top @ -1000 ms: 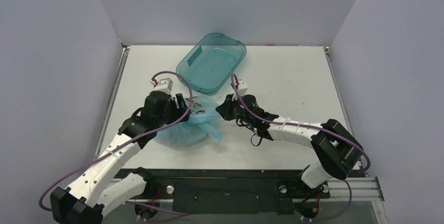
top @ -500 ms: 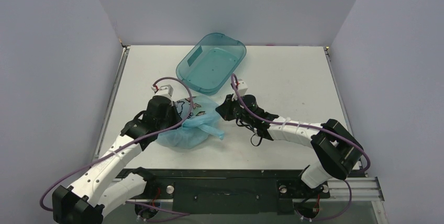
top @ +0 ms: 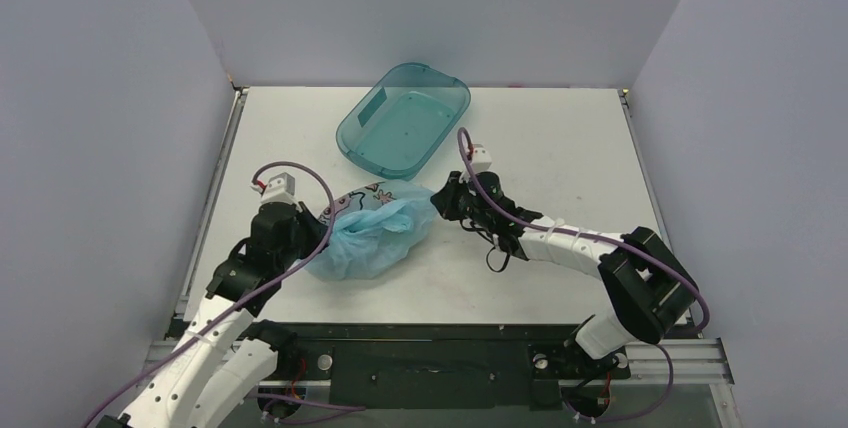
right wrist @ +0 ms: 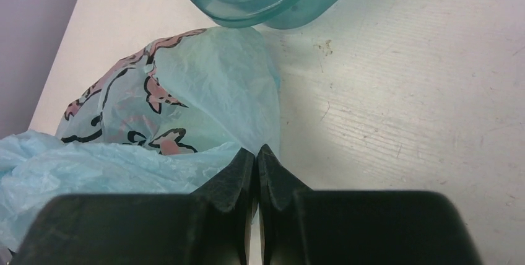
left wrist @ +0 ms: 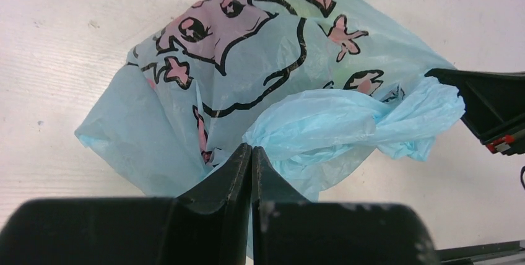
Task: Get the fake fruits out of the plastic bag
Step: Untie the plastic bag at the center of the board.
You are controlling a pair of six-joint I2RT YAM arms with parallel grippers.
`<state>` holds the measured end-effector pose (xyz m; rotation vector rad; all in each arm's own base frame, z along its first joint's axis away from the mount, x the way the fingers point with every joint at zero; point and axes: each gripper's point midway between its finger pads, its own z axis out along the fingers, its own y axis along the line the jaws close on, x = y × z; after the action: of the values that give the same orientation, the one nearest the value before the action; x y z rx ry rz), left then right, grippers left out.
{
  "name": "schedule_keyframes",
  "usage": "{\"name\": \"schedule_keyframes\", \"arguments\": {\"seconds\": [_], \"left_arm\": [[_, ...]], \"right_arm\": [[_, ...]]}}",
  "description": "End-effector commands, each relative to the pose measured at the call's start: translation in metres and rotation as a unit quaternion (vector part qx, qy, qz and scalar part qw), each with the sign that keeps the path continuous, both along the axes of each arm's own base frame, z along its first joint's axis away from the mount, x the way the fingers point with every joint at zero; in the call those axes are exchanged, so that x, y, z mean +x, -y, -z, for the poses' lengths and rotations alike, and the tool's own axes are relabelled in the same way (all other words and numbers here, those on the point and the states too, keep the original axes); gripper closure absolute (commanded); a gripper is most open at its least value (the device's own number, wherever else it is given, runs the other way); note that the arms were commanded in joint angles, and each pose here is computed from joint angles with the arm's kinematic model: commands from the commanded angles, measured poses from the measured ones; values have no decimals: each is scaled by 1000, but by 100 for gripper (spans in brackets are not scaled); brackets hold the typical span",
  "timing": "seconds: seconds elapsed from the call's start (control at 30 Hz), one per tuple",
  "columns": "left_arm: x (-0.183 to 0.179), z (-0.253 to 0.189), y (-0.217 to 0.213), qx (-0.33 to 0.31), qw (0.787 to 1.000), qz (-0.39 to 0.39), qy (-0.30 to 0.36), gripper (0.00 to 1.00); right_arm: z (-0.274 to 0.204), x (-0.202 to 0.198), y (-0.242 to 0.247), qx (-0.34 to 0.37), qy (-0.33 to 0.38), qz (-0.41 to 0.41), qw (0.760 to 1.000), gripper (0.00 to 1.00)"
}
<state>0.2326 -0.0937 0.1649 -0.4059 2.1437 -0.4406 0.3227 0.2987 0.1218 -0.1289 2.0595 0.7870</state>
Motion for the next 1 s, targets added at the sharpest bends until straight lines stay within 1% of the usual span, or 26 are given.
{"name": "schedule_keyframes", "arguments": {"seconds": [0.0,0.03,0.07,0.1,0.17,0.2,0.23,0.27,0.3,0.33,0.37,0.4,0.43,0.47,0.5,0.53,0.6,0.63,0.7,0.8,0.87,0.93,0.97], "left_arm": [[2,0,18,-27,999,45,8,100],[2,1,20,-29,998,50,8,100],[1,1,23,-35,998,58,10,100],[0,0,25,-38,997,63,13,100],[-1,-2,31,-44,996,79,13,100],[-3,-4,35,-49,994,92,10,100],[-4,-3,37,-51,994,98,7,100],[-7,-2,39,-56,993,105,-1,100],[-8,-1,40,-59,993,106,-5,100],[-11,1,41,-65,992,104,-13,100],[-12,0,42,-71,992,104,-13,100],[-14,1,44,-80,991,107,-16,100],[-15,0,45,-84,990,108,-16,100],[-16,0,46,-90,990,108,-20,100],[-18,-1,48,-97,989,111,-27,100],[-18,-2,50,-102,988,114,-32,100],[-19,-3,55,-115,985,121,-46,100],[-21,-2,59,-126,983,123,-61,100],[-23,-2,65,-145,978,129,-75,100],[-26,2,65,-152,977,126,-79,100],[-24,5,61,-145,979,123,-71,100],[-20,12,60,-141,980,126,-66,100],[-18,17,64,-146,978,135,-65,100]], "right_arm": [[-29,8,-2,-16,36,-3,999,90],[-31,9,-2,-26,35,-3,999,86],[-32,5,-5,-35,39,-11,999,80],[-34,4,-5,-44,37,-10,998,77],[-40,0,-10,-56,36,-21,998,65],[-43,-1,-10,-66,36,-21,997,63],[-47,0,-9,-73,41,-15,996,56],[-51,-3,-9,-87,46,-15,995,53],[-56,-4,-8,-91,52,-12,994,47],[-57,-6,-5,-105,49,-4,993,44],[-61,-9,-2,-104,44,5,994,38],[-59,-12,2,-112,32,14,993,36],[-62,-16,3,-92,16,29,995,31],[-59,-20,6,-89,-2,37,995,28],[-62,-23,5,-60,-23,53,997,25],[-62,-27,4,-51,-37,56,996,24],[-73,-31,2,-10,-59,72,996,21],[-81,-33,0,22,-72,83,994,20],[-86,-39,-7,61,-100,89,989,20],[-80,-49,-7,65,-137,91,984,20],[-76,-54,-5,53,-130,91,986,20],[-62,-55,-6,44,-127,89,987,21],[-46,-58,-7,41,-137,89,986,22]]}}
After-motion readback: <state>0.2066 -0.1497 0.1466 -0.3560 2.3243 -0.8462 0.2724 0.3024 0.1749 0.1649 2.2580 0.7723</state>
